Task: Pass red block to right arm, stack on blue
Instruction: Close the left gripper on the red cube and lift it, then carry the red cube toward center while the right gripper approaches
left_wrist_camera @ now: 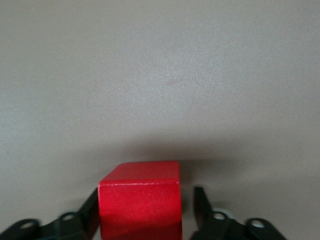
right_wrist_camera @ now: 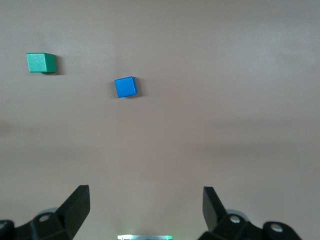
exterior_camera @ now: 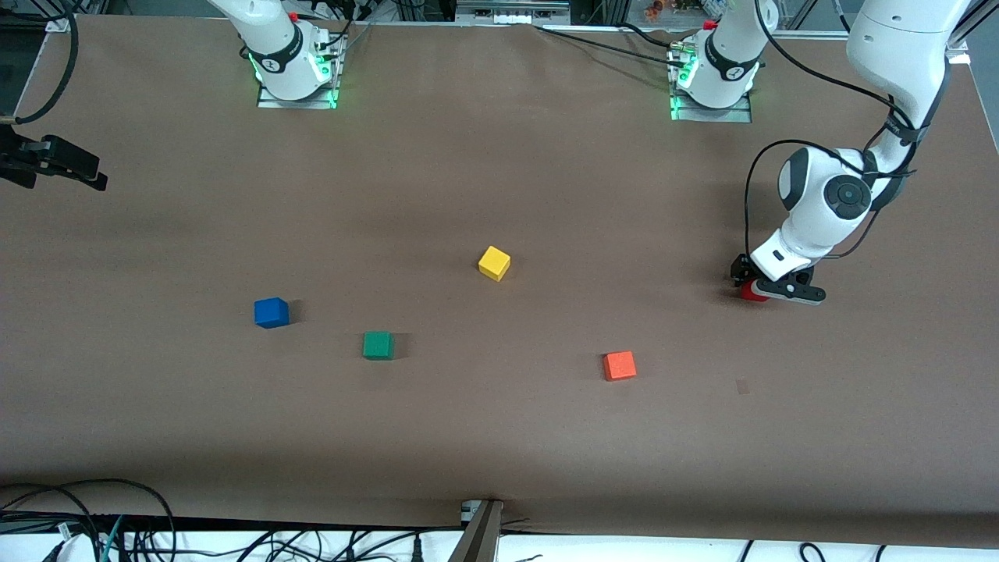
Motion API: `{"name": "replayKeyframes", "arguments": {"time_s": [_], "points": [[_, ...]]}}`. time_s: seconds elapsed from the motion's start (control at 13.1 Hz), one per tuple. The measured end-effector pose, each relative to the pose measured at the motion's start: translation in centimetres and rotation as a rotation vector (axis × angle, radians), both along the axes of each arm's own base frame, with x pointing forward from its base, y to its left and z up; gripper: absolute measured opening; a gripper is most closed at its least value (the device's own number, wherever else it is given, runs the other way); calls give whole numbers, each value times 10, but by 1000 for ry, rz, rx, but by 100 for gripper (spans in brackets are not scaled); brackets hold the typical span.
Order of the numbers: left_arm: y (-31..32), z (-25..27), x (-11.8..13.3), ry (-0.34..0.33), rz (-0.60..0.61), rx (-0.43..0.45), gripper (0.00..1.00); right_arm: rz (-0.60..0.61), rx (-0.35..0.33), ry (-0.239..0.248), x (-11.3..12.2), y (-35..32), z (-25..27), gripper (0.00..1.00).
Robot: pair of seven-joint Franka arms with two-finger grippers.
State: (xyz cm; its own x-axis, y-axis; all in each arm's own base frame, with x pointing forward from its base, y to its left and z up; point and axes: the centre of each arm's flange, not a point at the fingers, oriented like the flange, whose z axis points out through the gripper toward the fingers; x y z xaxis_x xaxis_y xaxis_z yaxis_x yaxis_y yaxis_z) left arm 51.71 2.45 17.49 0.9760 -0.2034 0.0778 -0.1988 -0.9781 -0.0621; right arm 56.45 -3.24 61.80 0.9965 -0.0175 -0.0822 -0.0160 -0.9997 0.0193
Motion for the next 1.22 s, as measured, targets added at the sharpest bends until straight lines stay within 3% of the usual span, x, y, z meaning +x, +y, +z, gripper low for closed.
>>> {"name": "replayKeyframes", "arguments": {"time_s": [0.15, 0.61, 0.84, 0.99, 1.22], "points": [[-1, 0, 0, 0, -5, 0, 56, -1, 0, 16, 4, 0, -8, 100], [-36, 16, 9, -7, -68, -17, 56, 12, 0, 64, 16, 8, -35, 100], [-41, 45, 31, 86, -113, 14, 56, 53, 8, 72, 19, 33, -40, 100], [-44, 72, 51, 118, -137, 21, 56, 74, 74, 91, 23, 56, -52, 100], [-41, 96, 67, 142, -174, -54, 56, 80, 191, 146, 34, 80, -84, 100]]}}
